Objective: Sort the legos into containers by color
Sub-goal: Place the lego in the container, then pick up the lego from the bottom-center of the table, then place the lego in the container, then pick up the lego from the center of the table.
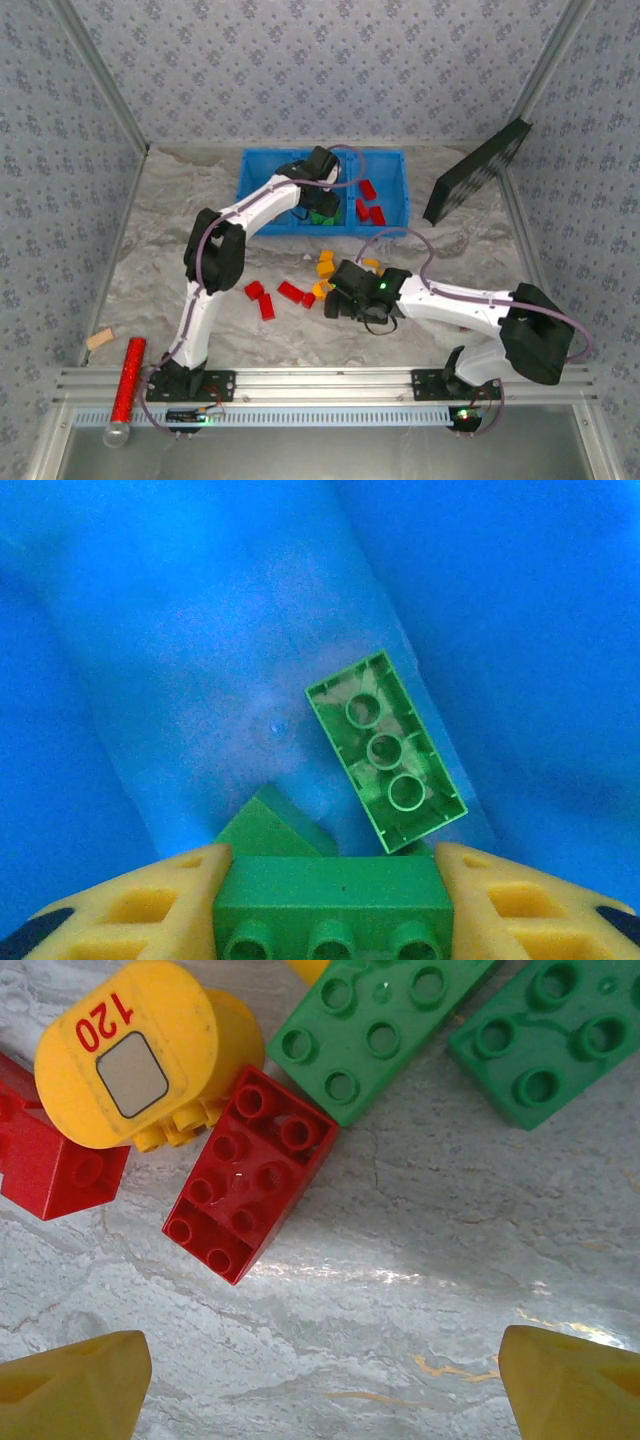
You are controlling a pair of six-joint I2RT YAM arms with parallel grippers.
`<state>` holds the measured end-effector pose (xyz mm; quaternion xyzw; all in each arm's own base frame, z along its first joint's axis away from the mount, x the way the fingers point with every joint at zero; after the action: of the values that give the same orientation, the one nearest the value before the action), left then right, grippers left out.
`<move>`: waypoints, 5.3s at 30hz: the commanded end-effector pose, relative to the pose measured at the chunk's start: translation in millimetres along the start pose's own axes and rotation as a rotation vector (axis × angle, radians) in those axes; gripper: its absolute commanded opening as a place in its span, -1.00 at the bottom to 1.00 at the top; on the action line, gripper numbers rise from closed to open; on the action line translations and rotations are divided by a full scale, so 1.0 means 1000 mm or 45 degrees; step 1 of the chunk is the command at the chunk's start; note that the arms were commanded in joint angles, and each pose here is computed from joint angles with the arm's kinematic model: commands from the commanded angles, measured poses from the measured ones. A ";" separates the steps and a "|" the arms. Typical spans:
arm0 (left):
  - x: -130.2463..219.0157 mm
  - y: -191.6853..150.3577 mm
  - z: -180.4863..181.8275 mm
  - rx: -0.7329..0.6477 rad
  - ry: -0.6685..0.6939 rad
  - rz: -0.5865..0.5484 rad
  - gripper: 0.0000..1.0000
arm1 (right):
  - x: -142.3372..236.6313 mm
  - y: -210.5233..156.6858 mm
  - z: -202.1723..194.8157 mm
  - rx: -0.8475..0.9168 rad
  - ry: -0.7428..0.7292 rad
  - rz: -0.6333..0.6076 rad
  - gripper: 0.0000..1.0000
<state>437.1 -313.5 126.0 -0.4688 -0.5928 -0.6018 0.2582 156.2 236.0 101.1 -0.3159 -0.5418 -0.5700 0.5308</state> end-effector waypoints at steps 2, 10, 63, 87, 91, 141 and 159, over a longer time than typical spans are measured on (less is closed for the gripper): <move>0.001 0.003 -0.005 0.012 -0.004 0.007 -0.21 | -0.006 -0.001 0.008 -0.017 0.023 0.032 0.85; -0.006 -0.001 -0.011 0.022 -0.051 0.027 0.07 | -0.011 -0.003 0.011 -0.023 0.010 0.045 0.86; 0.134 -0.112 0.010 -0.102 -0.114 -0.015 0.39 | 0.002 -0.006 -0.011 0.223 -0.086 0.165 -0.41; 0.109 -0.204 -0.031 -0.540 -0.313 0.105 0.51 | 0.099 0.202 -0.087 0.462 -0.249 -0.312 -0.43; 0.100 -0.209 -0.034 -0.557 -0.304 0.123 0.59 | 0.070 0.237 -0.088 0.504 -0.283 -0.299 -0.41; 0.026 -0.235 -0.047 -0.554 -0.185 0.335 0.22 | 0.043 0.277 -0.103 0.425 -0.160 -0.195 0.20; 0.064 -0.219 -0.043 -0.475 -0.255 0.274 -0.60 | 0.104 0.222 -0.115 0.255 -0.112 -0.231 0.28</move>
<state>213.2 -303.1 62.9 -0.6114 -0.4202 -0.6436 0.1879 385.4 141.4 236.4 -0.2165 -0.6643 -0.5322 0.4781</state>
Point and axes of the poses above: each hand's point on the last joint's axis, 136 mm out from that joint toward the fingers, its own x axis back along the fingers, its own z axis along the line the jaws close on, y = z × x, the point moved 4 cm from there along x, back along the fingers, and after that the axes turned 13 degrees about x, right-handed, at the moved point
